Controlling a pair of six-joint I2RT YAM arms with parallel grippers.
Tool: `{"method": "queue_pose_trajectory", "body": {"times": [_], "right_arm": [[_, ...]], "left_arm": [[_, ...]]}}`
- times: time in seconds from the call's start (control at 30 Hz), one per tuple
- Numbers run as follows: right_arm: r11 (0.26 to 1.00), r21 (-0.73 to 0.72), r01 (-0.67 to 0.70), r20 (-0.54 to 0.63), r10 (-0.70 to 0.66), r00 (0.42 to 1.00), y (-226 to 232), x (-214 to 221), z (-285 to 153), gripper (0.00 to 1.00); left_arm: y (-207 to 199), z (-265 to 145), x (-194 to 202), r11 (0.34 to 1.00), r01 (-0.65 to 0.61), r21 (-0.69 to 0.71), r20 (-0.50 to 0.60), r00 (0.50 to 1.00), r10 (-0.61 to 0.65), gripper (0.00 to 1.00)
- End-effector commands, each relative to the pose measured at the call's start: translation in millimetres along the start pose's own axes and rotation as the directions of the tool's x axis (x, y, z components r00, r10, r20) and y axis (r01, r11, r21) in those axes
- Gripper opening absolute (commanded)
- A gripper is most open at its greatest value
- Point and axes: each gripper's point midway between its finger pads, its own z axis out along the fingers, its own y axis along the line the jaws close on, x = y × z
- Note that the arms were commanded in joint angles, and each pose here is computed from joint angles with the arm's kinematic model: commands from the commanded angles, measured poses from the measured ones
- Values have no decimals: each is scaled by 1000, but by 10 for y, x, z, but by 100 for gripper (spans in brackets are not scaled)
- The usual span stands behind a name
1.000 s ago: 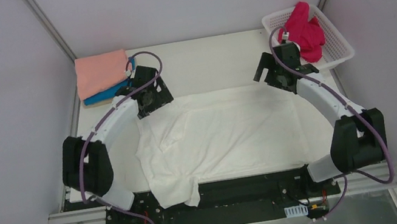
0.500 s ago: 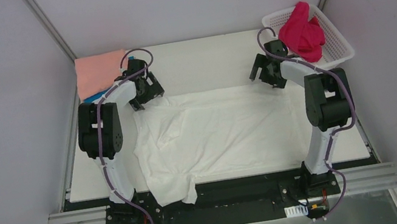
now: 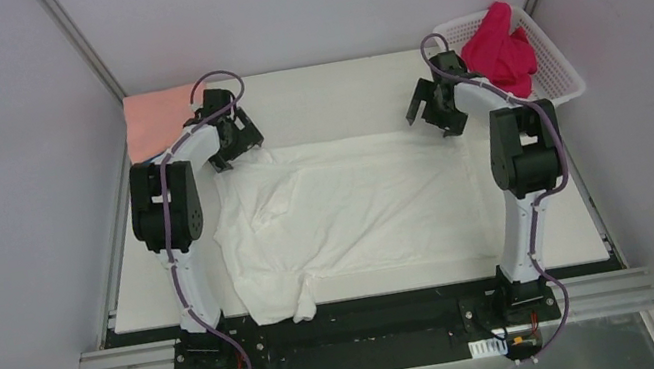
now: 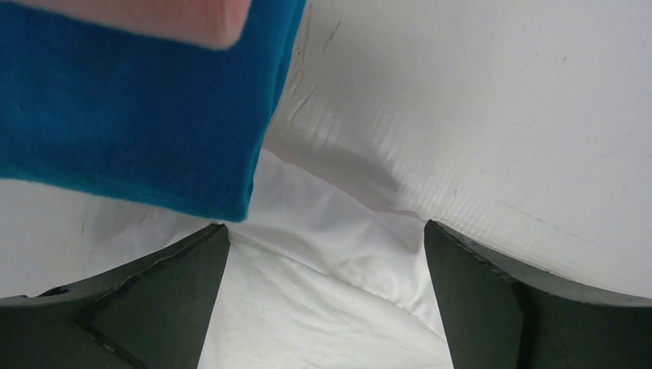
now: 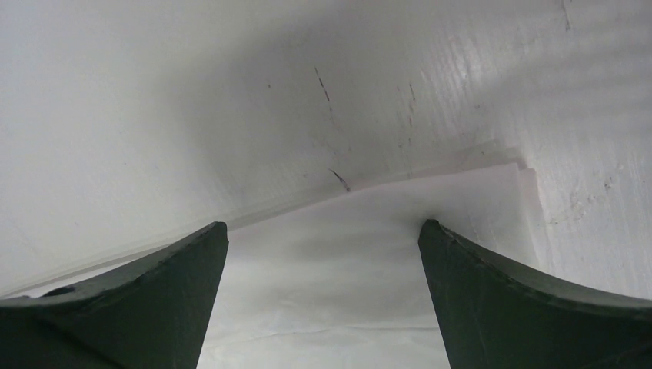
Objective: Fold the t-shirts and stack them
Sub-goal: Fold the flattened tshirt in 1/3 of the way
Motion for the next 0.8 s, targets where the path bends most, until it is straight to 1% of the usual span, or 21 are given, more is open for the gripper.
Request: {"method": "queue_pose_trajectory", "body": {"times": [0.0, 0.5, 0.7, 0.77], "right_arm": [[998, 31, -49, -10, 49, 999, -117, -122, 78, 99], [999, 9, -52, 66, 51, 997, -32, -703, 233, 99], [999, 12, -39, 86, 38, 996, 10, -859, 293, 99], [999, 17, -35, 102, 33, 994, 4, -916, 307, 99]], "left_arm": [[123, 252, 100, 1000, 1, -28, -59, 998, -3, 99], [-214, 544, -264, 998, -38, 58, -17, 999, 39, 99], [-319, 682, -424, 996, -49, 74, 12, 999, 48, 99], [-393, 680, -540, 995, -54, 88, 37, 998, 51, 99]]}}
